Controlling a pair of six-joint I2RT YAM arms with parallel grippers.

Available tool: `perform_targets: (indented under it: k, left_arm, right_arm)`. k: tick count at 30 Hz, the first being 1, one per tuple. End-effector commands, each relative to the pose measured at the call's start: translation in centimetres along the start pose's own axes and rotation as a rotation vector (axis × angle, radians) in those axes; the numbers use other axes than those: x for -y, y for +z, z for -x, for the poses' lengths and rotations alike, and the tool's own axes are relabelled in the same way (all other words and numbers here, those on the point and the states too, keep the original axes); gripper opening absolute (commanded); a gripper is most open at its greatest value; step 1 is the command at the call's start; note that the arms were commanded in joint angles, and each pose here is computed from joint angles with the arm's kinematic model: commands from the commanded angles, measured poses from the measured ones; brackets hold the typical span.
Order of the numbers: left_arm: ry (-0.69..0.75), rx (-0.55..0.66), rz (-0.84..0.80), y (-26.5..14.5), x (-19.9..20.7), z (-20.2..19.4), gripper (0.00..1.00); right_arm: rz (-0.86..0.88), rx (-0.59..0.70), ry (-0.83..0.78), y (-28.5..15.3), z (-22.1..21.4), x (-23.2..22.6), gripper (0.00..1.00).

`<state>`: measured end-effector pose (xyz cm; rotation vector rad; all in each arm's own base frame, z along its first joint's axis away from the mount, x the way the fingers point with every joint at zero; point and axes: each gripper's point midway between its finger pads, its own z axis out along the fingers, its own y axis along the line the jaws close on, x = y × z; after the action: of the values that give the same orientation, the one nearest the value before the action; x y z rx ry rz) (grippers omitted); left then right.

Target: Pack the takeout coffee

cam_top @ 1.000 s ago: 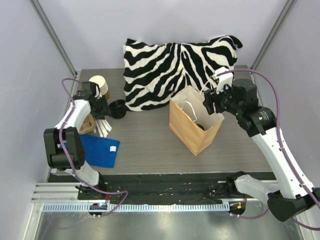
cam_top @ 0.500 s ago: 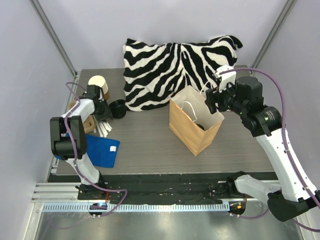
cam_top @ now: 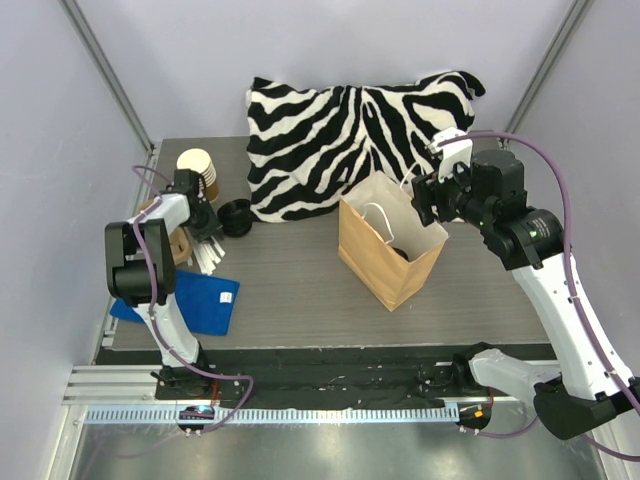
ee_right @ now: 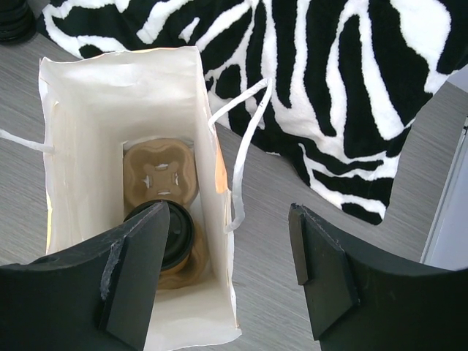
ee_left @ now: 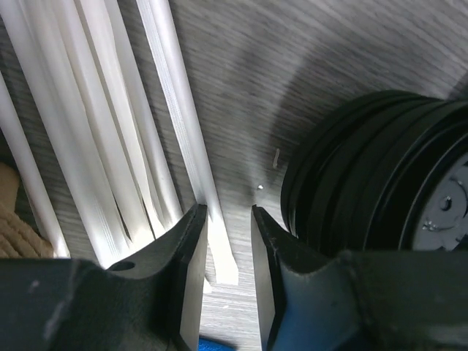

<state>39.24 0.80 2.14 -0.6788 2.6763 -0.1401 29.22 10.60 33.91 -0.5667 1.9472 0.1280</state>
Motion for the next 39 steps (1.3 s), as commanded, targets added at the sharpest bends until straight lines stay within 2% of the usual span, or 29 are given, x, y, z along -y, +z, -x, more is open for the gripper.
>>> perform_targets:
  k: [1, 4, 10, 16, 28, 31, 35, 39]
  left_arm:
    - [-0.019, -0.010, 0.035, 1.4, -0.7, 0.2, 0.32]
    - [-0.035, -0.017, 0.074, 1.7, -1.4, 0.2, 0.24]
    - [-0.054, -0.043, 0.086, 1.3, -1.7, -0.4, 0.17]
    - [-0.078, -0.043, 0.085, 0.0, -1.8, -0.8, 0.00]
    - [-0.161, 0.050, -0.007, -5.7, 0.3, 1.7, 0.00]
    - [-0.165, 0.068, -0.036, -7.1, 0.9, 2.1, 0.00]
    - [-0.158, 0.096, -0.064, -9.1, 1.5, 2.8, 0.00]
    - [-0.157, 0.108, -0.069, -10.8, 1.5, 3.0, 0.00]
  right_arm:
    - [-0.028, 0.047, -0.015, -0.9, 1.9, 0.8, 0.74]
    - [-0.065, 0.041, -0.019, -0.9, 1.9, 1.5, 0.74]
    - [-0.068, 0.040, -0.020, -1.2, 2.0, 1.5, 0.74]
    - [-0.067, 0.042, -0.022, -1.2, 2.0, 1.5, 0.74]
    - [-0.056, 0.061, -0.018, -1.4, 2.4, 1.3, 0.75]
    - [-0.054, 0.067, -0.018, -1.5, 2.4, 1.3, 0.80]
    - [-0.060, 0.081, -0.018, -1.9, 2.7, 1.4, 0.92]
    - [-0.059, 0.105, -0.013, -2.3, 3.4, 1.4, 0.94]
